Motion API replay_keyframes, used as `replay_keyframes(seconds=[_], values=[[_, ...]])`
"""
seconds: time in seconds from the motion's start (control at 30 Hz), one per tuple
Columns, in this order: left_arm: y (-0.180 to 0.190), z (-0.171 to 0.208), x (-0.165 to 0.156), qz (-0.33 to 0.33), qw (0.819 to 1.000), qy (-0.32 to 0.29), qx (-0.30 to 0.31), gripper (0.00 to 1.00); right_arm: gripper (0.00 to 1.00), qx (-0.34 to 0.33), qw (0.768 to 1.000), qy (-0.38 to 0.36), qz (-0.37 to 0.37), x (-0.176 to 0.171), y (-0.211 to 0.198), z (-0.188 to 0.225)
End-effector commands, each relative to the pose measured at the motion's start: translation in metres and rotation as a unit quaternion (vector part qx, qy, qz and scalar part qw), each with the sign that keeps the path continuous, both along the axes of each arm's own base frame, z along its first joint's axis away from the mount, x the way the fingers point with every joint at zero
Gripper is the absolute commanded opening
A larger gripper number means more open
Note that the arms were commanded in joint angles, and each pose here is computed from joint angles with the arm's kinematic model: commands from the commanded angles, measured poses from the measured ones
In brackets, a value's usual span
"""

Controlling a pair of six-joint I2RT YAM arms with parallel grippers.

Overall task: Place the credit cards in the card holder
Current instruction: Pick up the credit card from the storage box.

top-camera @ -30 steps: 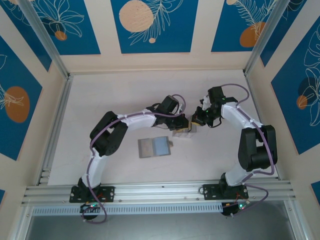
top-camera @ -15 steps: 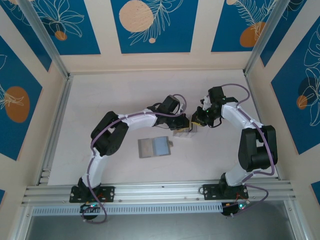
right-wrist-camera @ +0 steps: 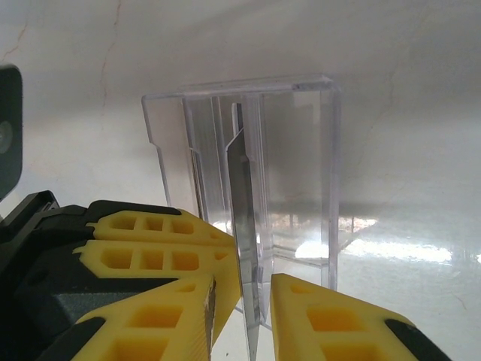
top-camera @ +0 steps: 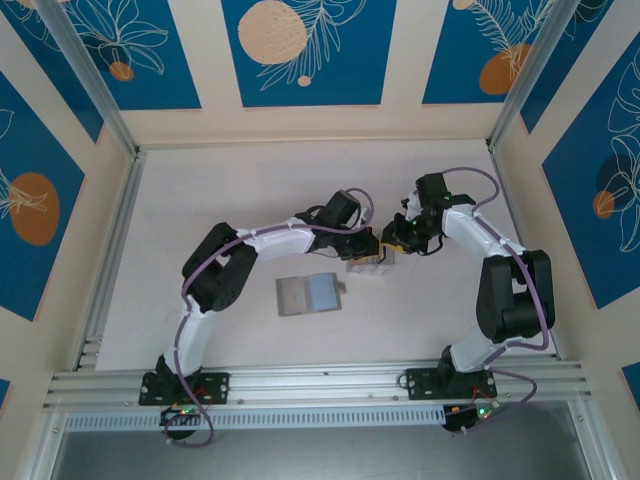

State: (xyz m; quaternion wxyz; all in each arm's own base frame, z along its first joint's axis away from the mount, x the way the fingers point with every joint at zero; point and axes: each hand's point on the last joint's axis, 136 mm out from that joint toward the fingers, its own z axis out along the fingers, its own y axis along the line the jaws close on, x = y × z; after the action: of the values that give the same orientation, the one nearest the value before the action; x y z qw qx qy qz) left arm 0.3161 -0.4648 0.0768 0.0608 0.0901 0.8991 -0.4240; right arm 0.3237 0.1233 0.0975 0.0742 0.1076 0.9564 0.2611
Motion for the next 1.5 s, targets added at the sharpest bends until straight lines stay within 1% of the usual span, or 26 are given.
replay_keyframes(seconds=[0.0,0.17,0.33,0.43,0.6,0.67,0.8,0.9,1.07,1.13,1.23,1.3,1.33,1.4,1.47], values=[[0.018,-0.065,-0.012,0.005,0.996,0.028,0.085,0.09,0.26,0.003,1.0,0.009,0.005,0.001,0.004,-0.004],[0.018,-0.065,-0.013,0.005,0.996,0.028,0.084,0.09,0.2,0.007,1.0,0.013,0.012,0.002,0.009,-0.007],[0.019,-0.064,-0.014,0.003,0.996,0.026,0.084,0.1,0.04,0.005,1.0,0.002,0.008,0.001,0.007,0.001],[0.019,-0.062,-0.013,0.004,0.996,0.027,0.081,0.1,0.0,-0.004,1.0,-0.008,0.009,0.0,0.005,0.011],[0.019,-0.049,-0.011,0.005,0.998,0.024,0.065,0.11,0.0,-0.02,1.0,-0.02,0.009,-0.003,0.001,0.024],[0.017,-0.039,-0.01,0.003,0.999,0.024,0.049,0.13,0.0,-0.029,0.999,-0.025,0.009,-0.004,-0.001,0.027],[0.014,-0.013,-0.007,-0.004,1.0,0.012,0.019,0.16,0.0,-0.039,0.999,-0.03,0.007,-0.005,-0.004,0.033],[0.014,0.014,-0.004,-0.008,1.0,0.0,-0.01,0.2,0.0,-0.066,0.997,-0.043,0.003,-0.007,-0.01,0.04],[0.03,0.061,-0.003,-0.004,0.998,-0.021,-0.052,0.24,0.0,-0.084,0.995,-0.062,0.0,-0.01,-0.017,0.053],[0.037,0.074,-0.005,-0.003,0.998,-0.028,-0.064,0.27,0.0,-0.084,0.994,-0.064,0.003,-0.011,-0.016,0.053],[0.051,0.083,-0.01,0.0,0.997,-0.029,-0.068,0.27,0.0,-0.078,0.994,-0.071,0.006,-0.012,-0.011,0.058],[0.072,0.084,-0.017,0.006,0.998,-0.041,-0.056,0.27,0.0,-0.075,0.992,-0.098,0.023,-0.016,0.0,0.071],[0.088,0.079,-0.022,0.01,0.998,-0.05,-0.035,0.27,0.0,-0.073,0.99,-0.113,0.033,-0.018,0.008,0.078],[0.121,0.063,-0.036,0.015,0.998,-0.062,0.022,0.27,0.0,-0.04,0.989,-0.131,0.064,-0.024,0.031,0.087],[0.151,0.043,-0.054,0.008,0.994,-0.068,0.081,0.26,0.0,0.006,0.984,-0.14,0.111,-0.033,0.062,0.089]])
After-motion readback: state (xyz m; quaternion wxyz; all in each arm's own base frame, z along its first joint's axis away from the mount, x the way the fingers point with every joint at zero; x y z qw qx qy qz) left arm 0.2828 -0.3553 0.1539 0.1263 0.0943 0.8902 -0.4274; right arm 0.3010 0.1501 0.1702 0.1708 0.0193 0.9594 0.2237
